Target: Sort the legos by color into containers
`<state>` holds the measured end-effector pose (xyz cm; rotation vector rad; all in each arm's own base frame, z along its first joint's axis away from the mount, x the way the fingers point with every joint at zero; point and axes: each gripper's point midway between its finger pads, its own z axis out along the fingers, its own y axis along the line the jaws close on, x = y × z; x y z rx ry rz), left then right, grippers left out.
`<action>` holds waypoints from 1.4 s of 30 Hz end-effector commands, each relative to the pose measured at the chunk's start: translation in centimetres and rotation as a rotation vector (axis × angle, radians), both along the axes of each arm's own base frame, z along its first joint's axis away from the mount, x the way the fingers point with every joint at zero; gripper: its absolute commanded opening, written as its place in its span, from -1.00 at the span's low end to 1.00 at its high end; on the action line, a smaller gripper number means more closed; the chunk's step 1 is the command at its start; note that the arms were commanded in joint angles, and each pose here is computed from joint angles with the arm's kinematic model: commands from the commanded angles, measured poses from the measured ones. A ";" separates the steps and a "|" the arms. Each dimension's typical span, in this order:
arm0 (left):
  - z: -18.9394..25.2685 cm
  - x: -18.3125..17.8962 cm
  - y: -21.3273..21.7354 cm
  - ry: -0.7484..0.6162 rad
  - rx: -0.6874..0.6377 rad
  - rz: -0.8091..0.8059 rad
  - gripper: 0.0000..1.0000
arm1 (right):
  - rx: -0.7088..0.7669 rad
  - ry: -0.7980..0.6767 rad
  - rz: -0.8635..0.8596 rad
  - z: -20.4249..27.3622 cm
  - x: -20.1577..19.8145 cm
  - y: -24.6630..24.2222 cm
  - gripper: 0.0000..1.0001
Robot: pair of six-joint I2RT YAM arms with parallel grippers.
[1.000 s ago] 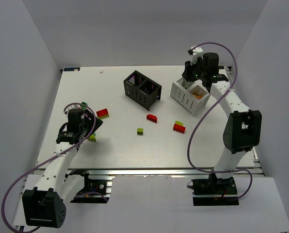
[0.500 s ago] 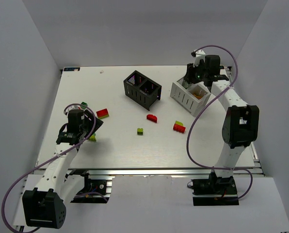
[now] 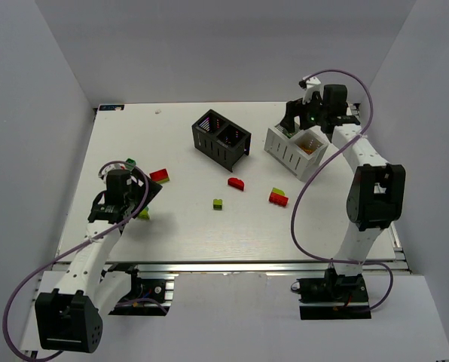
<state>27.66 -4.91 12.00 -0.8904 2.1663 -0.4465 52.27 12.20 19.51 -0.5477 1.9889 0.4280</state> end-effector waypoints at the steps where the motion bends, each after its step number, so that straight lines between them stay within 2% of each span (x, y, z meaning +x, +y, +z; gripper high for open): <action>1: 1.0 1.3 0.2 -0.033 -0.028 0.053 0.96 | 0.037 -0.176 0.262 6.8 -2.9 1.5 0.79; 3: 1.0 1.7 0.0 -0.038 -0.047 0.055 0.96 | 0.077 -0.204 0.417 8.3 -5.8 1.8 0.79; 4: 0.9 1.9 -0.2 -0.032 -0.059 0.059 0.96 | 0.120 -0.191 0.549 8.5 -8.3 2.8 0.67; 6: 0.5 2.5 -0.3 -0.010 -0.074 0.067 0.95 | 0.138 -0.187 0.640 9.2 -10.7 3.5 0.44; 7: 0.5 2.8 -0.3 0.001 -0.088 0.087 0.91 | 0.142 -0.216 0.712 9.3 -12.0 3.9 0.08; 9: 0.3 3.5 -0.1 0.032 -0.087 0.119 0.80 | 0.142 -0.183 0.747 9.0 -14.5 4.4 -0.28; 10: 0.2 3.7 0.0 0.049 -0.095 0.141 0.66 | 0.106 -0.184 0.772 8.3 -15.9 4.7 -0.54; 12: 0.6 4.9 0.3 0.057 -0.089 0.167 0.47 | 0.076 -0.185 0.791 7.4 -17.3 4.9 -0.65; 14: 0.3 5.4 0.7 0.095 -0.085 0.210 0.21 | 0.055 -0.179 0.803 6.2 -19.1 5.0 -0.57; 17: -0.4 6.7 1.5 0.188 -0.060 0.288 0.21 | 0.063 -0.179 0.794 5.4 -20.7 4.9 -0.40; 18: -0.6 7.0 1.7 0.213 -0.054 0.307 0.35 | 0.059 -0.196 0.793 5.4 -20.8 4.9 -0.37; 21: -1.6 8.1 1.9 0.304 -0.057 0.369 0.57 | 0.073 -0.180 0.787 4.8 -21.7 4.9 -0.24; 25: -1.7 8.6 3.2 0.366 -0.030 0.438 0.72 | 0.078 -0.171 0.784 4.4 -22.6 4.9 -0.09; 29: -0.8 8.9 6.0 0.364 0.043 0.478 0.74 | 0.077 -0.184 0.770 4.2 -23.2 4.8 -0.06; 33: -0.8 7.9 7.3 0.473 0.197 0.385 0.71 | 0.089 -0.181 0.764 3.7 -23.6 4.8 -0.06; 36: -1.3 5.6 7.9 0.572 0.317 0.220 0.70 | 0.092 -0.182 0.759 3.4 -23.8 4.8 -0.05; 40: -1.5 3.6 6.4 0.547 0.325 -0.017 0.75 | 0.101 -0.179 0.753 2.9 -24.0 4.8 -0.04; 42: -1.6 2.8 5.4 0.530 0.302 -0.117 0.96 | 0.112 -0.173 0.748 2.7 -24.0 4.9 -0.04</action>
